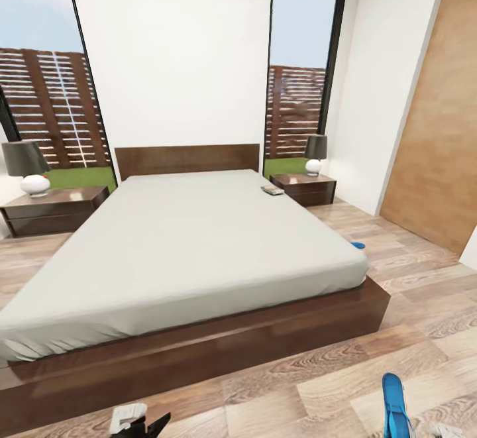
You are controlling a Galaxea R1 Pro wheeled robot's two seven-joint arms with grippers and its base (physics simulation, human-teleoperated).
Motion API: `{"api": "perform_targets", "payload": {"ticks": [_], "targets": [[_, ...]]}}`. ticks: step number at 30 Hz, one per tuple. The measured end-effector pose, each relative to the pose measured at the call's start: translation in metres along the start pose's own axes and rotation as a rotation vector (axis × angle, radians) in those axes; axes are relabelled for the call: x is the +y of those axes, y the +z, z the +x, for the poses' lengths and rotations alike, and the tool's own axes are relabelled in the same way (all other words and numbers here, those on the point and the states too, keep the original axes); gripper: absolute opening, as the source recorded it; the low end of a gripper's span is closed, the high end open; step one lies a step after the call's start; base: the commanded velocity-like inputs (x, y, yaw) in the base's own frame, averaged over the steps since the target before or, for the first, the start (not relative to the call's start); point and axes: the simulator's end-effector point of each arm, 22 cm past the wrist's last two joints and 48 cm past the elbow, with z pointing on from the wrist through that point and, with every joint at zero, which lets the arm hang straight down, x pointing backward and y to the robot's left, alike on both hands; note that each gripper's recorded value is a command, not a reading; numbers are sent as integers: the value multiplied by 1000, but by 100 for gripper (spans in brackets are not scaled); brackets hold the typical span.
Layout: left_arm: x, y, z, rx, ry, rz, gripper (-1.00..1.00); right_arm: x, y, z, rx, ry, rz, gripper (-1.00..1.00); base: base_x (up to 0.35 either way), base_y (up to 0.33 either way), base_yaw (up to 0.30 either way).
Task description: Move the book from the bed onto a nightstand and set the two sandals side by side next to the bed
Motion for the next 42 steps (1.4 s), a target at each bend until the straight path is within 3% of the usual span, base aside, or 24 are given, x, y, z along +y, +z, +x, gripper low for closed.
{"api": "perform_targets", "payload": {"ticks": [5, 7, 19, 26, 32, 42], "targets": [[-19, 3, 1, 19, -1, 22, 100, 57, 24, 7, -18, -5, -80, -100, 0, 0, 0], [-24, 4, 7, 40, -1, 26, 100, 64, 24, 5, -20, -2, -88, -100, 0, 0, 0], [-34, -4, -6, 61, -1, -1, 100, 80, 9, -8, -6, -6, -99, -100, 0, 0, 0], [-43, -9, -18, 61, -2, 1, 100, 93, -2, 0, 79, -112, -134, -100, 0, 0, 0], [-49, -14, -28, 62, -2, 1, 100, 121, -15, -6, 92, -117, -241, -100, 0, 0, 0], [-72, -16, -41, 59, -17, 16, 100, 128, -29, -19, 90, -120, -241, -100, 0, 0, 0]]}}
